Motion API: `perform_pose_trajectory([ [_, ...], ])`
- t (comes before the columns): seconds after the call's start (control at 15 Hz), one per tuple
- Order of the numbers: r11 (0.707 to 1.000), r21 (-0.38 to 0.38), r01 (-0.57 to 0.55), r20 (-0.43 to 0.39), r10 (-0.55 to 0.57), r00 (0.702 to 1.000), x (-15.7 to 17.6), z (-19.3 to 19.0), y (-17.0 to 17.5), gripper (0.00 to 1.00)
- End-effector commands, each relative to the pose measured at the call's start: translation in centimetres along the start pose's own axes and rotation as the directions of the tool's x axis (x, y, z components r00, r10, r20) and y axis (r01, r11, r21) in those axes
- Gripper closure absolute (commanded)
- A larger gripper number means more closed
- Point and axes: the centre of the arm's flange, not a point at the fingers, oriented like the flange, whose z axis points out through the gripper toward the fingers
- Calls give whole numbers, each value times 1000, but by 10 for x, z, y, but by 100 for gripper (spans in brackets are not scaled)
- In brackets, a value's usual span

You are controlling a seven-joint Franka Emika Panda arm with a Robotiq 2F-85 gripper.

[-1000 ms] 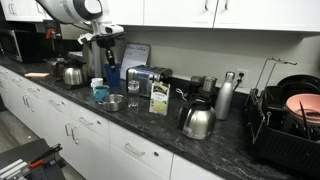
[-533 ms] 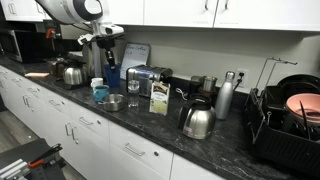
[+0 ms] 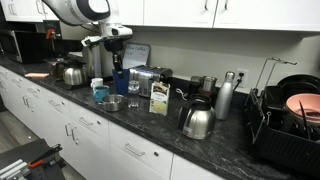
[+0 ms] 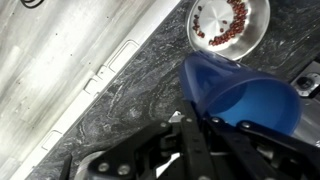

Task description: Move the dark blue cup to the right

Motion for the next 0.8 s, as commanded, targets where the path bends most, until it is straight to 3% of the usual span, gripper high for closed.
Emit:
perform_pose_trajectory([
  [0.0,989,-60,-132,-38,130,991,9,13,21,99],
  [0.4,926,-123,-358,-84,349,933,24,65,24,99],
  [0.73,920,-114,-374,-81,367,927,20,90,3,99],
])
